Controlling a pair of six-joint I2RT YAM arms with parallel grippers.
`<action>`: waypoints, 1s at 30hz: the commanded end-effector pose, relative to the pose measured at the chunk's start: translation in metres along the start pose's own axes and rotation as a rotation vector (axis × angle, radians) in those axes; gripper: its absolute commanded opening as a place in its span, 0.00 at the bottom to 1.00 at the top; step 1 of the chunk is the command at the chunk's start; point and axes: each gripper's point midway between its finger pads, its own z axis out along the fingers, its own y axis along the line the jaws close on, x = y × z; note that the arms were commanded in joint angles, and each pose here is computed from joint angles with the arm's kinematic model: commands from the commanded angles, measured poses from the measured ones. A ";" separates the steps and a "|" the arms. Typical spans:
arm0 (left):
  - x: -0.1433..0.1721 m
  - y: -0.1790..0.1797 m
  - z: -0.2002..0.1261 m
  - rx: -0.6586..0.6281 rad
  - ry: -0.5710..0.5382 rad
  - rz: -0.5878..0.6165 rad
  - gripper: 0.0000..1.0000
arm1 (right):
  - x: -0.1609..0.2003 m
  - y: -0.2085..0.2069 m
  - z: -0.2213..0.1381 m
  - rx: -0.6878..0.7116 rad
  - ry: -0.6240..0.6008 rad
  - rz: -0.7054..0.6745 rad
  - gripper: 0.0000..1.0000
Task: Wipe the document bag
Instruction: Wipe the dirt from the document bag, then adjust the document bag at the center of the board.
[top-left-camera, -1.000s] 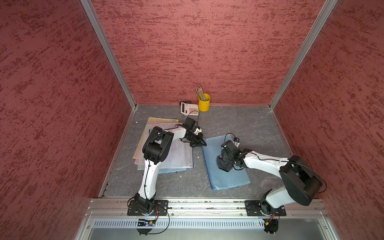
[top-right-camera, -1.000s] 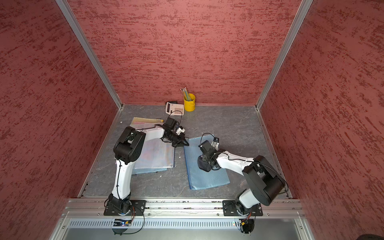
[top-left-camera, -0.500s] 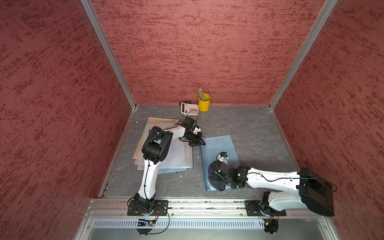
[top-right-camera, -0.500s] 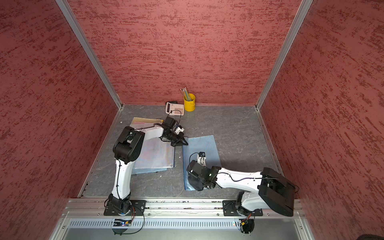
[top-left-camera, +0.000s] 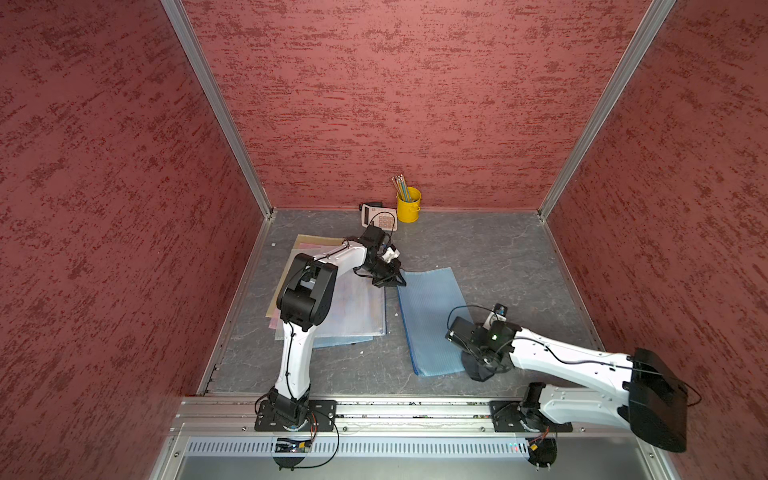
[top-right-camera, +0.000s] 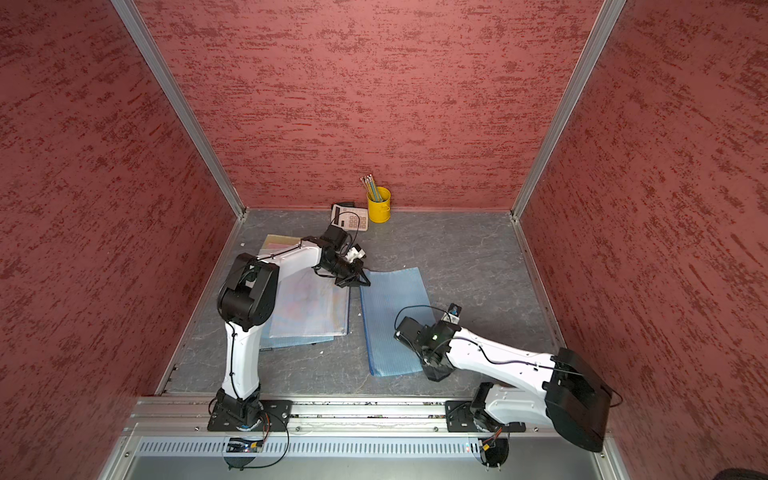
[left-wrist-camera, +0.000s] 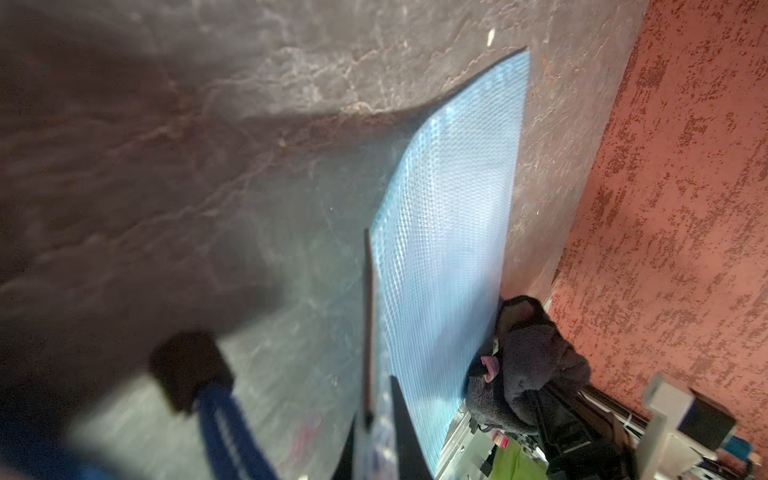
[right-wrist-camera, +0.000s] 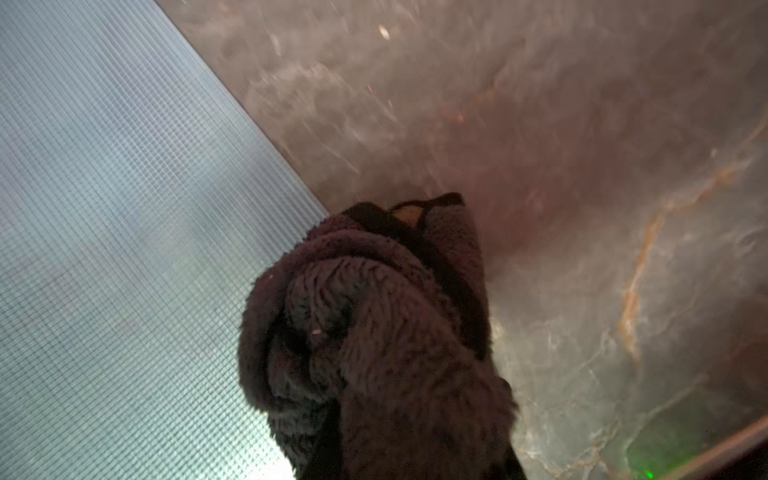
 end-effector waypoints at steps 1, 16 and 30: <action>-0.015 -0.022 -0.075 -0.091 -0.143 0.085 0.00 | -0.049 0.015 -0.012 0.016 -0.163 -0.088 0.00; 0.012 -0.144 -0.133 -0.496 -0.397 0.231 0.00 | -0.164 0.000 0.014 -0.131 -0.234 -0.069 0.00; 0.029 -0.160 0.073 -0.416 -0.191 0.105 0.00 | -0.174 -0.032 0.038 -0.175 -0.185 -0.032 0.00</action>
